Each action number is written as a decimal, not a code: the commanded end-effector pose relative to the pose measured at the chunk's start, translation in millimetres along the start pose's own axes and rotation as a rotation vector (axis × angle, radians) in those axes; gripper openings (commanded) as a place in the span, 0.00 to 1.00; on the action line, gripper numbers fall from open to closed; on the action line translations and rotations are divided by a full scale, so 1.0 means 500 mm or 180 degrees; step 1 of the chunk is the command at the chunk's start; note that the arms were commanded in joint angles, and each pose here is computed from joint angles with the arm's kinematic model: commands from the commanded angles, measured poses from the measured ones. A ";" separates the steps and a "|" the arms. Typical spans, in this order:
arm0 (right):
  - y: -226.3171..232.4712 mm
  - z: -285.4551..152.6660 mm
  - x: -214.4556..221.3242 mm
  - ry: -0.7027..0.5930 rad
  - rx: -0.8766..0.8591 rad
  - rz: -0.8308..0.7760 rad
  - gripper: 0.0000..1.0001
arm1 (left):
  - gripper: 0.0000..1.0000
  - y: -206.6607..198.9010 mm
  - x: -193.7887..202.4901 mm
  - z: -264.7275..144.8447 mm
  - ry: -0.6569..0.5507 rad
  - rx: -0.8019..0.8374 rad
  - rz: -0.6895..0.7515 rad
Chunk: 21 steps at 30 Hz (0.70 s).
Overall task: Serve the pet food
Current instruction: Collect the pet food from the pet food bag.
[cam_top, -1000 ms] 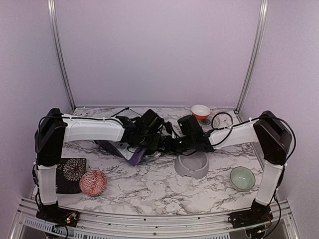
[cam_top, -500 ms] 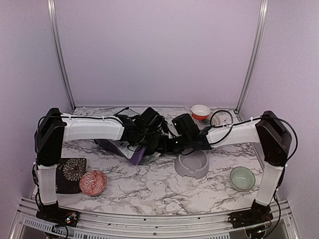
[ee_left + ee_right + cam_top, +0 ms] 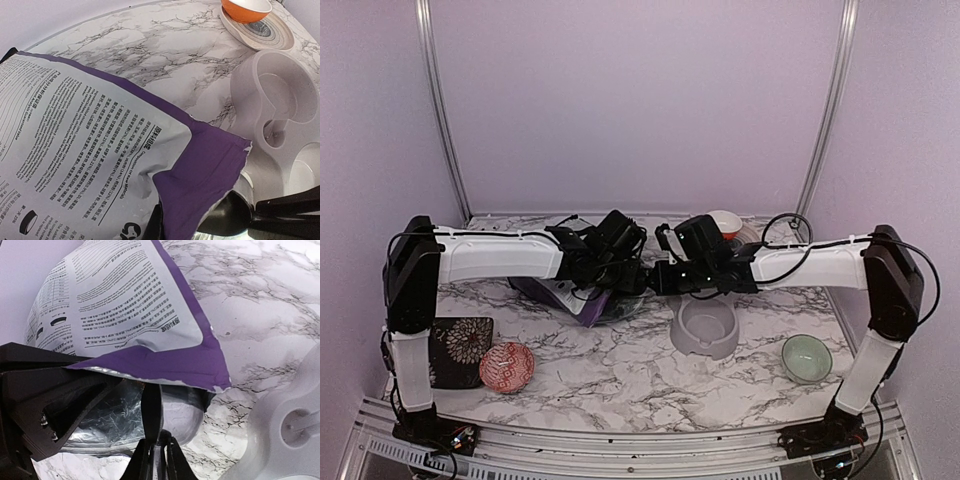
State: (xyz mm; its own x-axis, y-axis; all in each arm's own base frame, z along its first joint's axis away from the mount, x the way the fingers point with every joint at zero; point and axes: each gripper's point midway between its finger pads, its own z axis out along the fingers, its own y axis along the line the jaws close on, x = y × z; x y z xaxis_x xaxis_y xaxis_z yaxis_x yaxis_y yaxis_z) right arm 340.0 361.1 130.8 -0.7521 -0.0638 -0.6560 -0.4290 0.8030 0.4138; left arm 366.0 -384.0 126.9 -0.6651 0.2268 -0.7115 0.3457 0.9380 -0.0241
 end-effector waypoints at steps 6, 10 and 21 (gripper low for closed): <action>-0.045 -0.021 -0.088 -0.0397 0.0455 -0.0185 0.00 | 0.00 -0.028 -0.105 -0.064 -0.0450 0.0350 -0.0292; -0.051 -0.020 -0.097 -0.0446 0.0518 -0.0230 0.00 | 0.00 -0.028 -0.111 -0.065 -0.0457 0.0377 -0.0308; -0.070 -0.002 -0.076 -0.0349 0.0717 -0.0295 0.00 | 0.00 -0.042 -0.117 -0.057 -0.0432 0.0435 -0.0335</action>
State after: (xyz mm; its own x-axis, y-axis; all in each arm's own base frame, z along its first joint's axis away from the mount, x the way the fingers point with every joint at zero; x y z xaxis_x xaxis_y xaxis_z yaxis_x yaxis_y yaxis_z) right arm 356.2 357.2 139.9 -0.6904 -0.1049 -0.7158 -0.4527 0.8344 0.3143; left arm 371.4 -386.2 130.0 -0.6757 0.1882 -0.7128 0.3401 0.9374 -0.0749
